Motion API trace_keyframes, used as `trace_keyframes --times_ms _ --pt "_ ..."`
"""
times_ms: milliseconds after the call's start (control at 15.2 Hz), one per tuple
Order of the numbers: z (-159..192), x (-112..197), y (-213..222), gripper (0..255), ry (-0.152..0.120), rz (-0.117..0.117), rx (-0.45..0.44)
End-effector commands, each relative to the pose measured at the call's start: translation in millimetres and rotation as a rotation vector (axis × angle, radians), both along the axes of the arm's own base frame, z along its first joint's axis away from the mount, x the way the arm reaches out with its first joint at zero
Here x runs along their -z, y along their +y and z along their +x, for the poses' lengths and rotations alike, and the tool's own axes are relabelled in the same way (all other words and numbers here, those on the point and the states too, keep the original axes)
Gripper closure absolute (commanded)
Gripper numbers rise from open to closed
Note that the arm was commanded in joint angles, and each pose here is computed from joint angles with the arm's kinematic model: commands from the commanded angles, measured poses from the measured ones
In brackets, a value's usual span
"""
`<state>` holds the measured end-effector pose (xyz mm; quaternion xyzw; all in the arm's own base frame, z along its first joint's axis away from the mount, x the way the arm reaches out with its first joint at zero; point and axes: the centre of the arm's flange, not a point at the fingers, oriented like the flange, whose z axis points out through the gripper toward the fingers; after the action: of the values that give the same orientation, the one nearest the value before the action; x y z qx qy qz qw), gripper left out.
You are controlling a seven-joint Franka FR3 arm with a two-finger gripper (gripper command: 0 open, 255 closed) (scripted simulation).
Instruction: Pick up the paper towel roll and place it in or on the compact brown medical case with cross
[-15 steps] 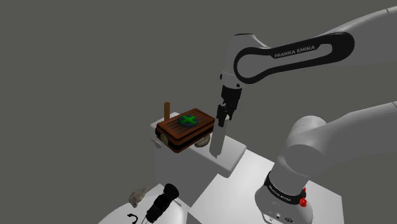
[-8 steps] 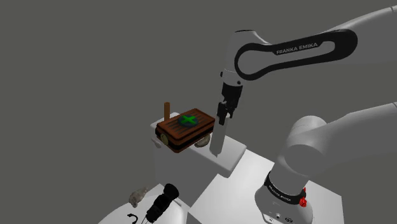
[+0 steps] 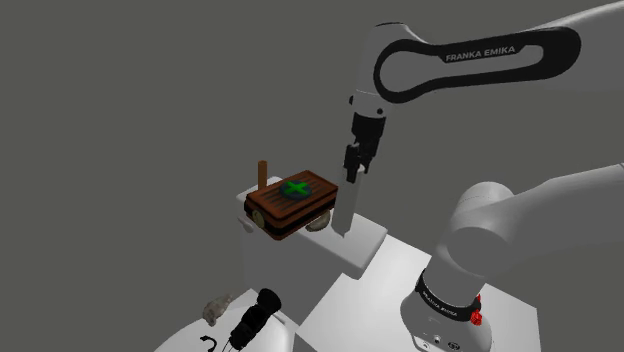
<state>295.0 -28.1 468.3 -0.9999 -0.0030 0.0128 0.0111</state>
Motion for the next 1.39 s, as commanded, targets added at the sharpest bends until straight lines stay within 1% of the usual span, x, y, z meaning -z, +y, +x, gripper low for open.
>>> trace_keyframes --times_ms 0,1320 --pt "0 -10 -1 255 0.001 0.0 0.0" --pt "0 -116 -1 255 0.001 0.0 0.0"
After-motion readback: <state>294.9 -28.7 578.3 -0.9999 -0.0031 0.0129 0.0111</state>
